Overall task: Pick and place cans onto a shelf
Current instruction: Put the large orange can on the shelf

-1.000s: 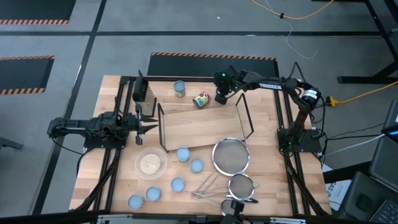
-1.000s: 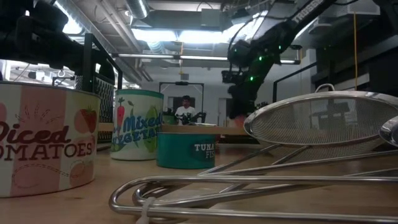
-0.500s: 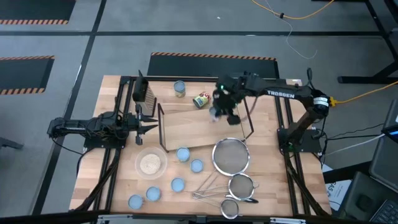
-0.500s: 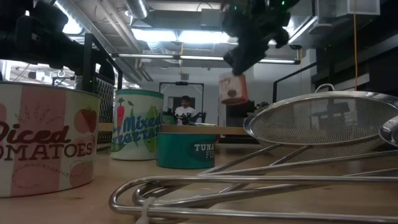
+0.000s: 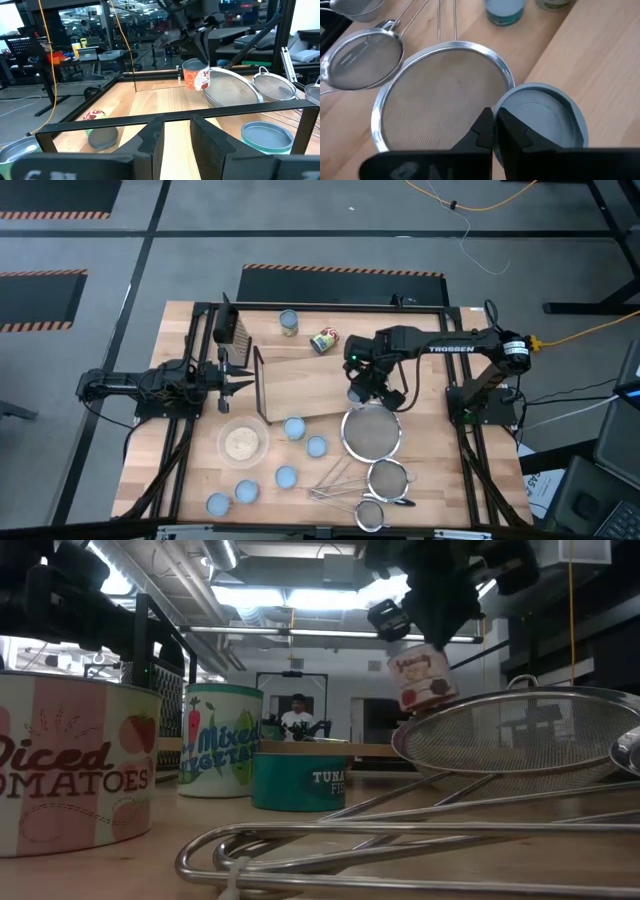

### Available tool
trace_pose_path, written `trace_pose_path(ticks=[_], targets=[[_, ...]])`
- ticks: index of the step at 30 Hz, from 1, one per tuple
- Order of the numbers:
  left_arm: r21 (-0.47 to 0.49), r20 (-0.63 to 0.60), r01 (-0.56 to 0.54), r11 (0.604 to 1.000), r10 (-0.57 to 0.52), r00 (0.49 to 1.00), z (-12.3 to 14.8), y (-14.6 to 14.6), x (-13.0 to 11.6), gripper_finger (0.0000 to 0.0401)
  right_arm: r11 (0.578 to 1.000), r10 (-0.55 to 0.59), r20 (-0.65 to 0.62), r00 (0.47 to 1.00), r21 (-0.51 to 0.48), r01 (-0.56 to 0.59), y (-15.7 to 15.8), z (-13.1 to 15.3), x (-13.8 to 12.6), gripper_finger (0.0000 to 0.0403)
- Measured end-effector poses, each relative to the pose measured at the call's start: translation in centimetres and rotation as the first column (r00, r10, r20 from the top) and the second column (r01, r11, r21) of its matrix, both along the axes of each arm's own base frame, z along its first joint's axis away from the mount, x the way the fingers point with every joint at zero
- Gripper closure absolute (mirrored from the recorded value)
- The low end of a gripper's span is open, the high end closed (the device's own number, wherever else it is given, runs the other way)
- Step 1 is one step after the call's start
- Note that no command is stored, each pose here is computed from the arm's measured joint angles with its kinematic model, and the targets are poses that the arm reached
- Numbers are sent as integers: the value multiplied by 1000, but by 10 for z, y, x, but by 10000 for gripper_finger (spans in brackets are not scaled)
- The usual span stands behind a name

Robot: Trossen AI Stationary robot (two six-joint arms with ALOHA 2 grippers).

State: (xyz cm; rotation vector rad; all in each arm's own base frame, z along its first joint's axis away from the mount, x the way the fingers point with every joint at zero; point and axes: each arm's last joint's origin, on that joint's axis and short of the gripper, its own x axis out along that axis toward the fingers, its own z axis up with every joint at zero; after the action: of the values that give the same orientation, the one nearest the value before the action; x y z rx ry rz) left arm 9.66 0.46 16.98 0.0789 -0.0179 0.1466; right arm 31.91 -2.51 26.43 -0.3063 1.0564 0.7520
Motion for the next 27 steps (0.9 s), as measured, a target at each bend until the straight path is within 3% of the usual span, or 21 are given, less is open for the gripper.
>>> trace_pose_path(ticks=[11, 27], targets=[[0, 0, 0, 1000, 0, 1000, 0, 0, 0, 315, 999, -4, 194, 981, -41, 12, -5, -31, 13, 387], [1, 0, 0, 1000, 0, 1000, 0, 0, 0, 315, 999, -10, 158, 987, -35, 16, -4, -50, 6, 378]])
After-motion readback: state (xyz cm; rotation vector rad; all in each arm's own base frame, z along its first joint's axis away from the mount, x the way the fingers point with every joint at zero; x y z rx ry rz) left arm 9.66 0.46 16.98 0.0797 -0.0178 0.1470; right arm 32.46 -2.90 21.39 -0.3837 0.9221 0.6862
